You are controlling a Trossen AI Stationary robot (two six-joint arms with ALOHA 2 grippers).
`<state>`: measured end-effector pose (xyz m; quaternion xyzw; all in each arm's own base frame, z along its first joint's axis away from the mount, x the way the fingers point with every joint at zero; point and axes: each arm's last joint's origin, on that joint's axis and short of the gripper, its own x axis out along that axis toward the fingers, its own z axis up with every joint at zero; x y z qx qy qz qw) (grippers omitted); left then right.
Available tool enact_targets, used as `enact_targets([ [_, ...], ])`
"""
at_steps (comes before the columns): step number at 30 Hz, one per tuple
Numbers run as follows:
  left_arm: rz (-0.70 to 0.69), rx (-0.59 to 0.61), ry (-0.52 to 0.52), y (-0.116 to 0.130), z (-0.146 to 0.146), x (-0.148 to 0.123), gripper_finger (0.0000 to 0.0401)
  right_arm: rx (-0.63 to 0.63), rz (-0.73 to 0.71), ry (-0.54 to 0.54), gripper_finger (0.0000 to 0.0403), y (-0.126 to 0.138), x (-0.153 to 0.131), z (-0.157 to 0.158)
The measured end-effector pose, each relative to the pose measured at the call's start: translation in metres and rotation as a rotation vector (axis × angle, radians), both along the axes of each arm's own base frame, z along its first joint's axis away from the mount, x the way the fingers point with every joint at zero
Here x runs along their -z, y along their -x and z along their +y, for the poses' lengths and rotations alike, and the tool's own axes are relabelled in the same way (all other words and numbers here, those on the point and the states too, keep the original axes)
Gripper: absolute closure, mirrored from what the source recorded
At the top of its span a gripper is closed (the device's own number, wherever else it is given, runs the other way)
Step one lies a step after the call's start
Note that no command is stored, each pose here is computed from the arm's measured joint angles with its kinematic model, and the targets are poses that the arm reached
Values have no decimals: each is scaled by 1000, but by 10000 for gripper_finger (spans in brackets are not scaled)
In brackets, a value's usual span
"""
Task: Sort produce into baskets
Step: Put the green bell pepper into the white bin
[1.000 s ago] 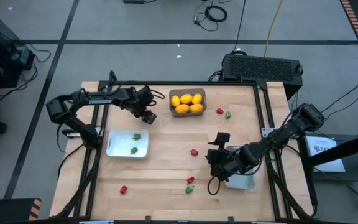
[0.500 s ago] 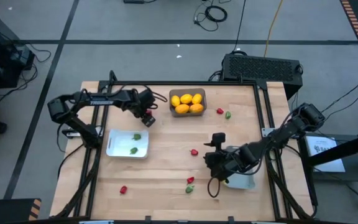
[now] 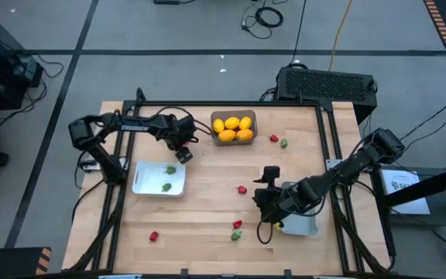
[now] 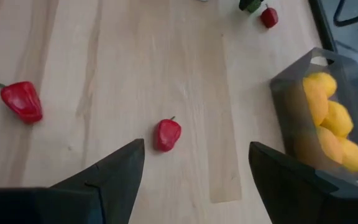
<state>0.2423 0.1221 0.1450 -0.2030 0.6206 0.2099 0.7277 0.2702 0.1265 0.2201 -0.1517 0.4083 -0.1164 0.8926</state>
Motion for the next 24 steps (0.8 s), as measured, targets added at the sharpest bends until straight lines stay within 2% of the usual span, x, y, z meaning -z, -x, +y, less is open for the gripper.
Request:
enact_targets([
  [14,40,30,-30,1,1,4,176,13,-5,-35,124,1,0,1],
  [17,46,24,-27,1,1,4,204,13,-4,-35,124,1,0,1],
  [24,62,23,-23,3,1,4,299,9,-2,-30,124,1,0,1],
])
